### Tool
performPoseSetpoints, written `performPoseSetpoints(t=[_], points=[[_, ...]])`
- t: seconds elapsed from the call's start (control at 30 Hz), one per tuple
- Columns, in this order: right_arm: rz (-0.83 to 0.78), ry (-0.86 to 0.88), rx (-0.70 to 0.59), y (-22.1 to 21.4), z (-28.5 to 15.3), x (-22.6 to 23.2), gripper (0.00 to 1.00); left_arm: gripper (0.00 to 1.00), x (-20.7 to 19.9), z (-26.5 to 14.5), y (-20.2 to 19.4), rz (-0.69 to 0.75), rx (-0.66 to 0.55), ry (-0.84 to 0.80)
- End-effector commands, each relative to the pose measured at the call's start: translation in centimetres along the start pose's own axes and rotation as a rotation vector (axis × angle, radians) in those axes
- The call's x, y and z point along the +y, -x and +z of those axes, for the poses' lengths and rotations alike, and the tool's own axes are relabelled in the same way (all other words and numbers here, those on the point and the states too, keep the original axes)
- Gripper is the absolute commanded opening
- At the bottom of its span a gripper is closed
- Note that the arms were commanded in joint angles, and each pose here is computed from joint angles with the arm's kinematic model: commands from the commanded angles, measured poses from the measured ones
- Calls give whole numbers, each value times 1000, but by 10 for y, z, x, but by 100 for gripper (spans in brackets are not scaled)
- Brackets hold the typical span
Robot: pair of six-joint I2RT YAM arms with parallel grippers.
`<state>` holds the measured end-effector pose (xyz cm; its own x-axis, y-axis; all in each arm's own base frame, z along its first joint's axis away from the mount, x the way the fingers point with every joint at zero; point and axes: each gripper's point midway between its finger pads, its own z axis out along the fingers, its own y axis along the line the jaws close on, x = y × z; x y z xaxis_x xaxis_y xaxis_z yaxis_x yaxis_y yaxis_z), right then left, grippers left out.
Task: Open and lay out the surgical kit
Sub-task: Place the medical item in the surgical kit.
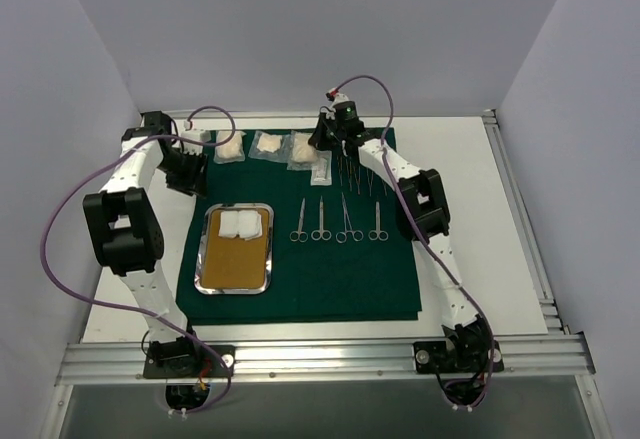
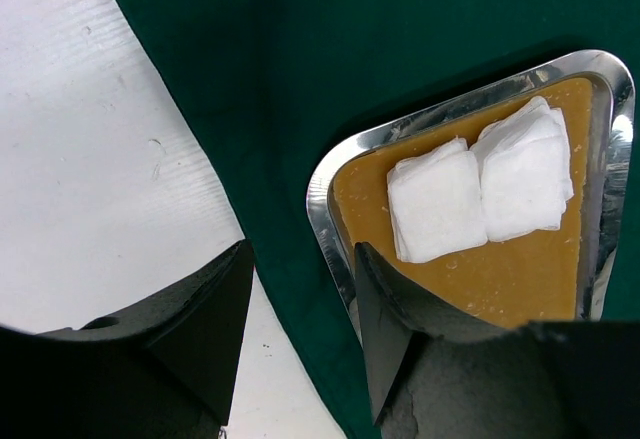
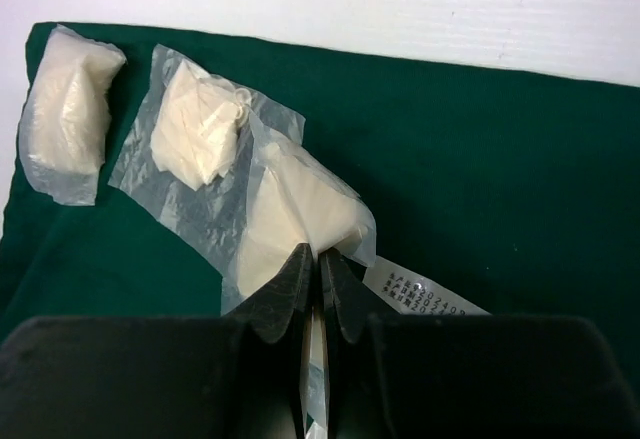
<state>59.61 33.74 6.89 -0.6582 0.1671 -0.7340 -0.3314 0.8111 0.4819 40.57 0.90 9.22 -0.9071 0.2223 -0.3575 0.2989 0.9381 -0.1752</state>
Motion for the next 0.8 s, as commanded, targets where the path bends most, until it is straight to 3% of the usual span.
performPoseSetpoints(t=[0.0, 0.77], points=[[-11, 73, -83, 37, -5, 18, 0, 54, 8, -4, 18, 10, -55, 33], [73, 74, -92, 28, 22, -11, 0, 54, 9, -2, 15, 10, -49, 40]])
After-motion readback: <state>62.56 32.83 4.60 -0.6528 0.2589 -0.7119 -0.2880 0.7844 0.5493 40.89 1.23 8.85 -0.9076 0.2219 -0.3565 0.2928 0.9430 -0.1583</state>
